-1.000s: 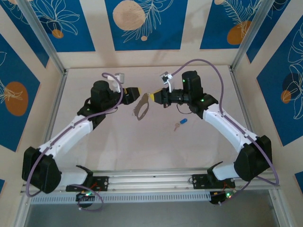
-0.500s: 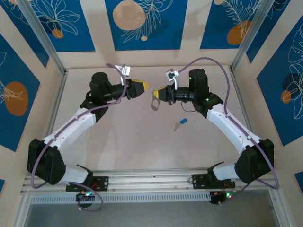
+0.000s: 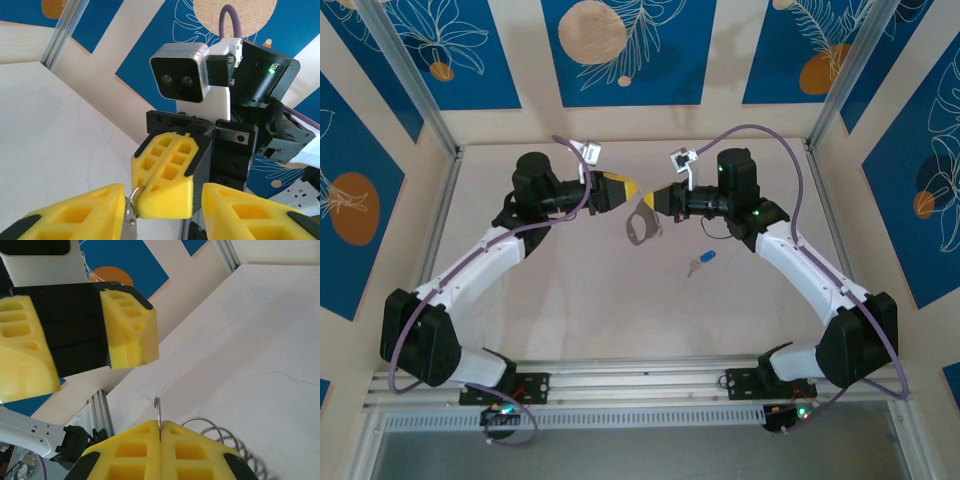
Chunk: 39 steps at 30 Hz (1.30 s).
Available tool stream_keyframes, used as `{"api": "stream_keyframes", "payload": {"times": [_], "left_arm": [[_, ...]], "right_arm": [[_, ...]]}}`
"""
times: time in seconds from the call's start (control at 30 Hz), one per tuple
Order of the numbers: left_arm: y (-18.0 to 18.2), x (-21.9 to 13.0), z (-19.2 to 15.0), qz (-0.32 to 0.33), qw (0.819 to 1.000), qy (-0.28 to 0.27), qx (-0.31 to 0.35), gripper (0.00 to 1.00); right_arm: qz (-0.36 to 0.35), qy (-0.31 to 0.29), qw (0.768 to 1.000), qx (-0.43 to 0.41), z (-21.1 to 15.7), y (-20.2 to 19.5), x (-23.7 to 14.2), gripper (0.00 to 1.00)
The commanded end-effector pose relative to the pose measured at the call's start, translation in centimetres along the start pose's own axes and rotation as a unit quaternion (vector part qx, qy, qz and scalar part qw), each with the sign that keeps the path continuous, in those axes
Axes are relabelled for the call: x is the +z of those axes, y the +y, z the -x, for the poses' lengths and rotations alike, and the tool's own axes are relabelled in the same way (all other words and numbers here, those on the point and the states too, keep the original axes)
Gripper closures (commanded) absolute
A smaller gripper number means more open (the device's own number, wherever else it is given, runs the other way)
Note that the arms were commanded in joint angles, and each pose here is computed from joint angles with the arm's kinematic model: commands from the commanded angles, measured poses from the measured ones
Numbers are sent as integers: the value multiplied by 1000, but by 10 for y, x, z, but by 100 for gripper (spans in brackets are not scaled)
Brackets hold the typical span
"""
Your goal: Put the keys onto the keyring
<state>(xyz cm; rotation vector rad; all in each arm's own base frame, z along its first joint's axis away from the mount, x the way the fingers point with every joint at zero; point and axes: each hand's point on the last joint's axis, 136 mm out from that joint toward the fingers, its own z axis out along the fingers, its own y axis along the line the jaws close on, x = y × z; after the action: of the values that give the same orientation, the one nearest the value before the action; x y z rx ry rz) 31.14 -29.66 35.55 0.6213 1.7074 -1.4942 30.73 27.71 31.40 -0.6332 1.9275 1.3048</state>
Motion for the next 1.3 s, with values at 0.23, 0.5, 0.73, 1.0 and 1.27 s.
{"api": "stream_keyframes", "payload": {"times": [0.23,0.5,0.73,1.0,1.27], "left_arm": [[5,1,-6,-15,1000,11,4,58],[10,5,-9,-23,1000,11,-6,62],[12,7,-14,-28,999,15,-15,64],[5,11,-18,-47,999,18,-17,68],[-3,18,-18,-61,998,16,-11,71]], "right_arm": [[15,-22,1000,-10,9,17,-5,100],[15,-30,999,-9,9,19,-8,100],[22,-37,999,-7,10,18,-7,100],[32,-41,999,-5,13,19,-6,100],[37,-37,999,-4,10,20,-6,100]]}}
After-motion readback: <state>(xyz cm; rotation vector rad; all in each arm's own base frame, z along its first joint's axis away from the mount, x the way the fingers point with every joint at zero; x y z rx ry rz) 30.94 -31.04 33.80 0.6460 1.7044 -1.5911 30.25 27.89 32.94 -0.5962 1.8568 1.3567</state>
